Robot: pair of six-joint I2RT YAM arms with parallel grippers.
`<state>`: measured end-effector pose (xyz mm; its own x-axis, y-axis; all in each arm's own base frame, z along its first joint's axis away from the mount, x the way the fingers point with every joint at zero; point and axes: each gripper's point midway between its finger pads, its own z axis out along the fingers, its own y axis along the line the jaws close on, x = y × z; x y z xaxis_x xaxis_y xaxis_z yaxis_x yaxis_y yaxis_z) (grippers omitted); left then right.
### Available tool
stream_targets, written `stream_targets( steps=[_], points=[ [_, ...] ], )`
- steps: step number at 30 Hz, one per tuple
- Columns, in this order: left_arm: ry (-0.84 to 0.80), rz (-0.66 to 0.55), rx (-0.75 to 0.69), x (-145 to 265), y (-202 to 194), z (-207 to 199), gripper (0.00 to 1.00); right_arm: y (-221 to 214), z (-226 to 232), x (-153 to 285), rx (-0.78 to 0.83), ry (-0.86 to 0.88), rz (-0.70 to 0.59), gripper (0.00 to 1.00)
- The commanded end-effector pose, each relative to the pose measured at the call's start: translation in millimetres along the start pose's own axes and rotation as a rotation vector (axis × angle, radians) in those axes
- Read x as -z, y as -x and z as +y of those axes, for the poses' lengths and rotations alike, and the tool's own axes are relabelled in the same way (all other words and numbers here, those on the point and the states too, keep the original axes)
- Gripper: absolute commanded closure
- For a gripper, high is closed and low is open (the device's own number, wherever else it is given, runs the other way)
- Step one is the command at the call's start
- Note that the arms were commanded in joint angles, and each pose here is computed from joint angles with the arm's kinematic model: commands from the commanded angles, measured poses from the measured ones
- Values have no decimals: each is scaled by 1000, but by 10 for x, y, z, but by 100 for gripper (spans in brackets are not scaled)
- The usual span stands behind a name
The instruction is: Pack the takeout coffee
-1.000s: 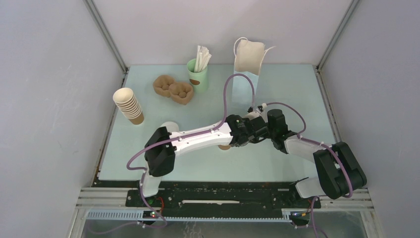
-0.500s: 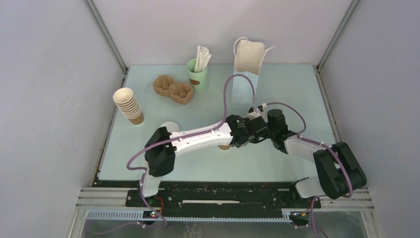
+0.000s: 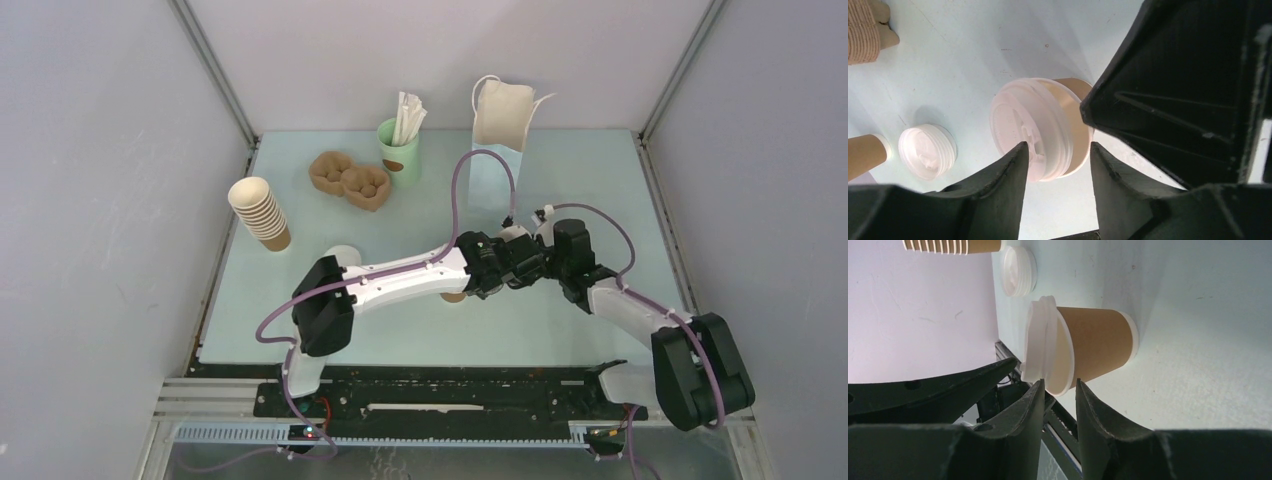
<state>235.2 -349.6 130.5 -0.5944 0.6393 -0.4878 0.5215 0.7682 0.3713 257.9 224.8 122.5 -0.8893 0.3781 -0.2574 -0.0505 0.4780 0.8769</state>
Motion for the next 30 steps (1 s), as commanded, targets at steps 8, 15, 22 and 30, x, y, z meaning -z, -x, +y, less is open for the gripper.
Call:
stream_targets(
  steps=[8,15,22,30],
  points=[
    [-227,-210,267,990,433,471,20,2,-139,247,183,-153,-3,39],
    [-513,-215,665,785,-41,1018,6,-187,175,207,171,-115,46,1],
    [-686,-265,881,494,-63,1002,10,-289,322,-3,131,-105,59,2],
    [-698,-213,944,-22,-114,887,31,-220,302,-114,125,-121,43,8]
  ],
)
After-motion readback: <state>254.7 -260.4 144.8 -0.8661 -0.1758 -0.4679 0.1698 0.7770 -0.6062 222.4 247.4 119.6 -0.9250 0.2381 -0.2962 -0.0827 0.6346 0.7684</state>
